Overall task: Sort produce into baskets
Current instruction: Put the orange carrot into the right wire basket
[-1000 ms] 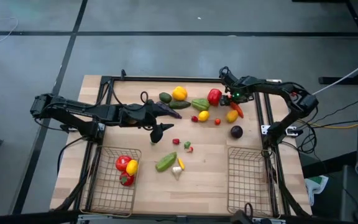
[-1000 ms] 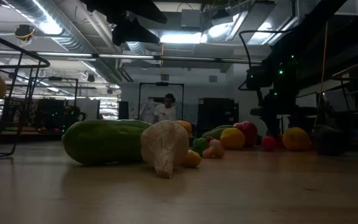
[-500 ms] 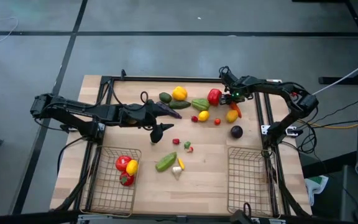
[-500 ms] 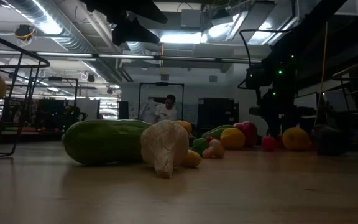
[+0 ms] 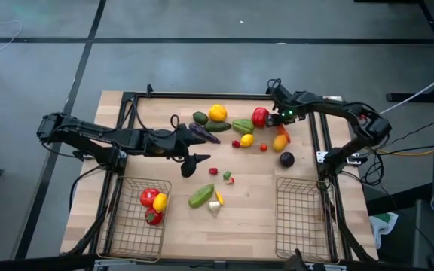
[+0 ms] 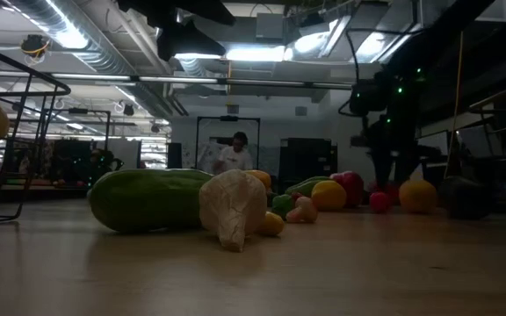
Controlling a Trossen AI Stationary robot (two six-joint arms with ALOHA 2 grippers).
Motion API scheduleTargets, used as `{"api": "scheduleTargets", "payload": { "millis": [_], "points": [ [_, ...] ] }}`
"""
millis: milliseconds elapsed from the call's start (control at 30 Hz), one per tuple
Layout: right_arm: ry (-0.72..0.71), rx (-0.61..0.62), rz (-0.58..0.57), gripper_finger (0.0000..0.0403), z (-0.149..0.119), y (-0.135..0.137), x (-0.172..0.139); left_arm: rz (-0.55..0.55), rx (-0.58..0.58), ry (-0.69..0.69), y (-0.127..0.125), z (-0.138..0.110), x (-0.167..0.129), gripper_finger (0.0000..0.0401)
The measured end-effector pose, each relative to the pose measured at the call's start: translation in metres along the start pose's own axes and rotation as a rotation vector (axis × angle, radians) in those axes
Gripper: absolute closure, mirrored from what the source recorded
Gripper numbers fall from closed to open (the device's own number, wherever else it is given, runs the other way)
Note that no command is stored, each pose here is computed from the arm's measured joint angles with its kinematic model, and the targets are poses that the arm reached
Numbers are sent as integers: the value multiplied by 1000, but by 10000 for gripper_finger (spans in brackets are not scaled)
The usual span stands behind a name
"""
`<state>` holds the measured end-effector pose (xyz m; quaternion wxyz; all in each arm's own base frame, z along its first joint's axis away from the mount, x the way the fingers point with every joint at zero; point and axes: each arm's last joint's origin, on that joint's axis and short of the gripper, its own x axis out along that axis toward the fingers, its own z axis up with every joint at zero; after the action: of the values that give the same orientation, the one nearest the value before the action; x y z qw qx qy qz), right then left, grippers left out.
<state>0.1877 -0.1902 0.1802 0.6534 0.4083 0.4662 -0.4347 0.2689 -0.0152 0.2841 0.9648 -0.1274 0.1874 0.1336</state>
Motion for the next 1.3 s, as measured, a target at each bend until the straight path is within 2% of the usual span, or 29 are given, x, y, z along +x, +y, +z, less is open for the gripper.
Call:
{"api": "scheduleTargets", "payload": {
  "millis": [233,433,600,833,1133,1300],
  "points": [
    [-73,-14,147,250,-5,1,-35,0,-1,0,0,0,0,109],
    [-70,-52,404,249,-20,1,-75,0,-1,0,0,0,0,109],
    [-74,-145,580,249,-47,11,-109,1,-1,0,0,0,0,109],
    [-54,-318,749,249,-100,29,-148,1,-1,0,0,0,0,109],
    [78,-553,824,249,-168,53,-167,1,-1,0,0,0,0,109],
    [190,-644,810,249,-203,62,-169,1,-1,0,0,0,0,109]
  ]
}}
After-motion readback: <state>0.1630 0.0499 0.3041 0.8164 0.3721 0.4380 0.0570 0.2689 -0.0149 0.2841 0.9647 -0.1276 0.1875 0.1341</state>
